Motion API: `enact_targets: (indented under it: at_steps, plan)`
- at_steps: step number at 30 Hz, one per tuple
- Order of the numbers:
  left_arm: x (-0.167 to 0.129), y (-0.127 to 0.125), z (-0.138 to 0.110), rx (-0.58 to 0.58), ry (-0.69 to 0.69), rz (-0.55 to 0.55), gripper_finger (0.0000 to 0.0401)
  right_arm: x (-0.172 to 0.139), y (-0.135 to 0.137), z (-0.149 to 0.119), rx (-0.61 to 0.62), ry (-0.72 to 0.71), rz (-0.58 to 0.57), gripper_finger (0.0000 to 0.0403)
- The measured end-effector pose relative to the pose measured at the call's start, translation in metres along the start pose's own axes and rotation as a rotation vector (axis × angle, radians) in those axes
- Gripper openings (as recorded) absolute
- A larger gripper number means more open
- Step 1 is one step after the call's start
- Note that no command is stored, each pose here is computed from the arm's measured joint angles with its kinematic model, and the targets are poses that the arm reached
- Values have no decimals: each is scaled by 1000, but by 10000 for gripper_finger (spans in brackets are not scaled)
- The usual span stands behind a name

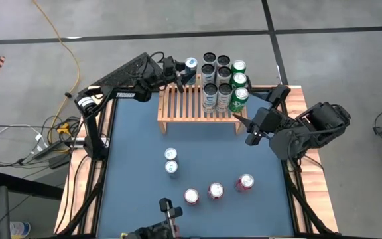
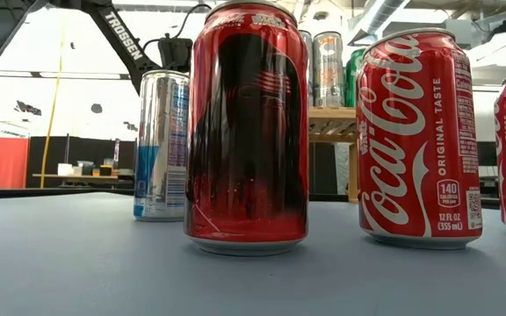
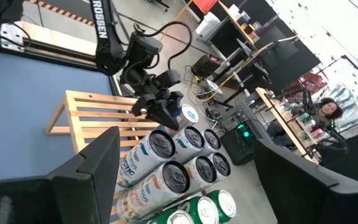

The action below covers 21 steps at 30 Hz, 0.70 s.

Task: Place canned beverage on shelf
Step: Put the top left blue soda can on the shelf

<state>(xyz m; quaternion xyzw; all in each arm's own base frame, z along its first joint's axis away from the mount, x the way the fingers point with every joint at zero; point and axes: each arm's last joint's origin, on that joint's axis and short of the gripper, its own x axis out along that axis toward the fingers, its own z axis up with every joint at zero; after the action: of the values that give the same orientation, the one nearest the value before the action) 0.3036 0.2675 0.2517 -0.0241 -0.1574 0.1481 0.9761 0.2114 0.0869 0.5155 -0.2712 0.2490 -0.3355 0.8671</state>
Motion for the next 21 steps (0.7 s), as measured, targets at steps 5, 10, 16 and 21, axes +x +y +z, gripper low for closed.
enact_targets:
  at_steps: [5,10,16,21]
  plan:
    - [1,1,-2,0,-19,1,243,2,-5,-1,12,7,0,314]
    - [13,6,-6,-25,-20,-44,243,3,-5,-2,15,16,21,314]
    - [20,14,-7,-67,6,-105,243,3,-6,-2,18,15,22,314]
    - [15,24,-7,-117,38,-113,243,3,-6,-2,18,15,22,314]
